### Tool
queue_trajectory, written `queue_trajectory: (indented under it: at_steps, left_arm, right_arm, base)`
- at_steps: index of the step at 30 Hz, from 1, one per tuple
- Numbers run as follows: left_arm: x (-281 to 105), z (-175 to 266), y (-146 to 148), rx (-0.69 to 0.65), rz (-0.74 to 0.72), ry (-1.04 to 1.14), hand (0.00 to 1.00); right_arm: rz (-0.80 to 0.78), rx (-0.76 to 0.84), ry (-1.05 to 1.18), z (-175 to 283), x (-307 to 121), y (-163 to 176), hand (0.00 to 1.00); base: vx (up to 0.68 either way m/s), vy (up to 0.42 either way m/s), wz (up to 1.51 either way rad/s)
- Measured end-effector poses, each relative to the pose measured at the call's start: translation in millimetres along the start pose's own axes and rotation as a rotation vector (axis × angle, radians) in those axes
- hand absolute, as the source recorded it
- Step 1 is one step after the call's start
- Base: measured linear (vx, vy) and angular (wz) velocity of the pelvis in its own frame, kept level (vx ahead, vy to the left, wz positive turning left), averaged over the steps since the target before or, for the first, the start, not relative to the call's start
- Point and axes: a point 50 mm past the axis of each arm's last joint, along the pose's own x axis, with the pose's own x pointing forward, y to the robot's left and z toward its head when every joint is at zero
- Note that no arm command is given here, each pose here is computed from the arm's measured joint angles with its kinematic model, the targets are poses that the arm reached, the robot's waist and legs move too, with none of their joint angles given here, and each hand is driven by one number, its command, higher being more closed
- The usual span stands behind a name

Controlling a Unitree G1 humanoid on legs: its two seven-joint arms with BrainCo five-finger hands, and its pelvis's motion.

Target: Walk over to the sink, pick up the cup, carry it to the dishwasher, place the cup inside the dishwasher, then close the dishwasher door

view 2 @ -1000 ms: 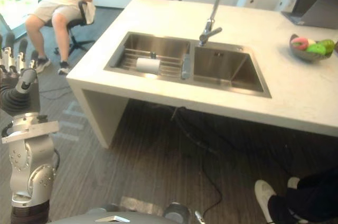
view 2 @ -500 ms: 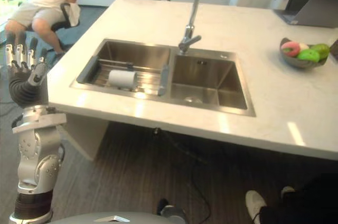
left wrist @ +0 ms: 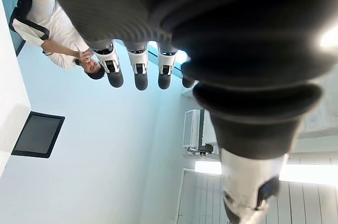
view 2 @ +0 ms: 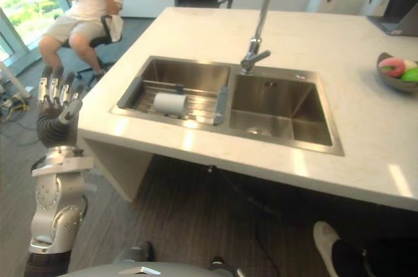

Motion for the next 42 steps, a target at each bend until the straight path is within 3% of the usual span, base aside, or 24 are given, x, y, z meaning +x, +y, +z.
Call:
queue_trajectory:
  at_steps: [8, 9, 15, 24, 28, 37, 42]
  left_arm:
    - [-3.2, 13.9, -6.4, -0.030, -0.038, -0.017, 0.00]
    - [-12.5, -16.0, -10.9, -0.034, -0.106, 0.149, 0.00]
    - [-12.4, -17.5, -12.2, -0.044, -0.110, 0.153, 0.00]
    - [-6.5, -60.1, -22.9, -0.140, -0.254, 0.390, 0.00]
    - [-12.3, -74.8, -13.7, -0.164, -0.238, 0.501, 0.00]
    - [9.6, -23.7, 28.2, -0.033, -0.040, 0.175, 0.00]
    - [13.7, 5.1, 22.3, 0.020, -0.072, 0.027, 0.00]
  right_arm:
    - [-0.009, 0.023, 0.006, -13.4, -0.2, -2.8, 0.00]
    - [-0.052, 0.020, 0.059, -18.8, -6.6, -18.9, 0.00]
    - [-0.055, 0.019, 0.058, -18.7, -6.5, -18.8, 0.00]
    - [-0.074, 0.003, -0.053, -11.9, -4.6, -15.7, 0.00]
    - [-0.066, 0.057, -0.121, -13.1, -3.2, -12.4, 0.00]
    - [-0.055, 0.013, -0.332, 31.7, 1.8, 13.3, 0.00]
    - [-0.085, -0.113, -0.346, 49.9, -2.6, 9.7, 0.00]
  base:
    - [0.07, 0.104, 0.02]
    - [0.02, 0.004, 0.08]
    - [0.00, 0.000, -0.06]
    - [0.00, 0.006, -0.12]
    - [0.05, -0.006, 0.30]
    - [0.01, -0.012, 0.08]
    - [0.03, -0.020, -0.18]
